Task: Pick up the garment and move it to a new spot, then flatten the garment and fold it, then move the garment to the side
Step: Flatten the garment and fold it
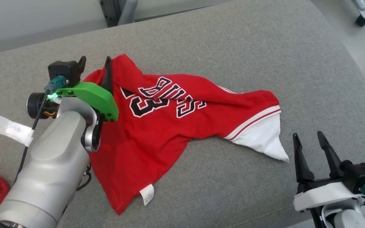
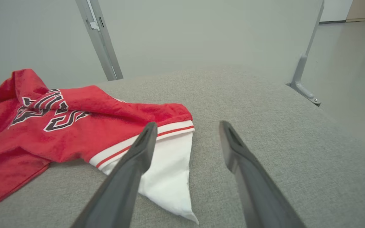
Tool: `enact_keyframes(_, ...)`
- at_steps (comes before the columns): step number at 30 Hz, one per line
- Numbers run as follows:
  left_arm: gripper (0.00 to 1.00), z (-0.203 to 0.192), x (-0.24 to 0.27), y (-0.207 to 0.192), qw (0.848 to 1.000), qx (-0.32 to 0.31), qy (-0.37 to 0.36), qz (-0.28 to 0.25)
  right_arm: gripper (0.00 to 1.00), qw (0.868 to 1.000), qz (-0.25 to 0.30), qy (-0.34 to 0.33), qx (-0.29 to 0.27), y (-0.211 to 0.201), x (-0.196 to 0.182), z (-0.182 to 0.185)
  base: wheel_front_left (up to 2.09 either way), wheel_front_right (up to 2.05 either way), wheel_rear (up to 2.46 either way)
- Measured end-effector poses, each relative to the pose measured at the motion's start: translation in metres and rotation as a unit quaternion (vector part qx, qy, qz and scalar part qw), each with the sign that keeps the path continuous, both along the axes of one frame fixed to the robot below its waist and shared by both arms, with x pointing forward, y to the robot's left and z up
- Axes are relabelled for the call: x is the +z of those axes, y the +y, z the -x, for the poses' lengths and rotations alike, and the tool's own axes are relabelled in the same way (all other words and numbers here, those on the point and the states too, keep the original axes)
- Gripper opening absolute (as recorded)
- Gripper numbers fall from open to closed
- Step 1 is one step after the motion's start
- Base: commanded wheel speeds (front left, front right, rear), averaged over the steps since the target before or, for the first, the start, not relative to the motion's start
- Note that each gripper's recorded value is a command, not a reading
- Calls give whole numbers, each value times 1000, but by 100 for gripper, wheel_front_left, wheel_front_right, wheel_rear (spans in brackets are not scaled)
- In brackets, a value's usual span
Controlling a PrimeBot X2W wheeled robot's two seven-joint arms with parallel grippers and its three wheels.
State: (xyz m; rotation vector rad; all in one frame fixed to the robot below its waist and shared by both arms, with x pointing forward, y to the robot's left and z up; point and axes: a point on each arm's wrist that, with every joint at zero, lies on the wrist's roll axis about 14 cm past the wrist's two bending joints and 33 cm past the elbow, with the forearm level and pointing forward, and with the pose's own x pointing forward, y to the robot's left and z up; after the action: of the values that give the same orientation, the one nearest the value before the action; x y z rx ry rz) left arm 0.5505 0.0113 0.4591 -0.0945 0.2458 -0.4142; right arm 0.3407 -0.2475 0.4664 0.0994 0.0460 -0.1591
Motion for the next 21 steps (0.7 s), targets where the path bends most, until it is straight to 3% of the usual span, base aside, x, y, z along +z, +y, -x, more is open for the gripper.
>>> enact_keyframes(4,100,17,46,-2,997,4,-65,45,100,999,17,-34,6,-3,23,-1,0,0,0)
enact_keyframes(10,100,76,60,18,991,29,-106,75,100,996,42,-82,8,-10,56,2,0,0,0)
enact_keyframes(15,100,139,49,42,989,64,-102,83,100,993,55,-105,10,-12,71,8,0,0,0)
enact_keyframes(21,100,180,47,67,985,105,-108,85,100,993,59,-106,2,-18,72,13,0,0,0)
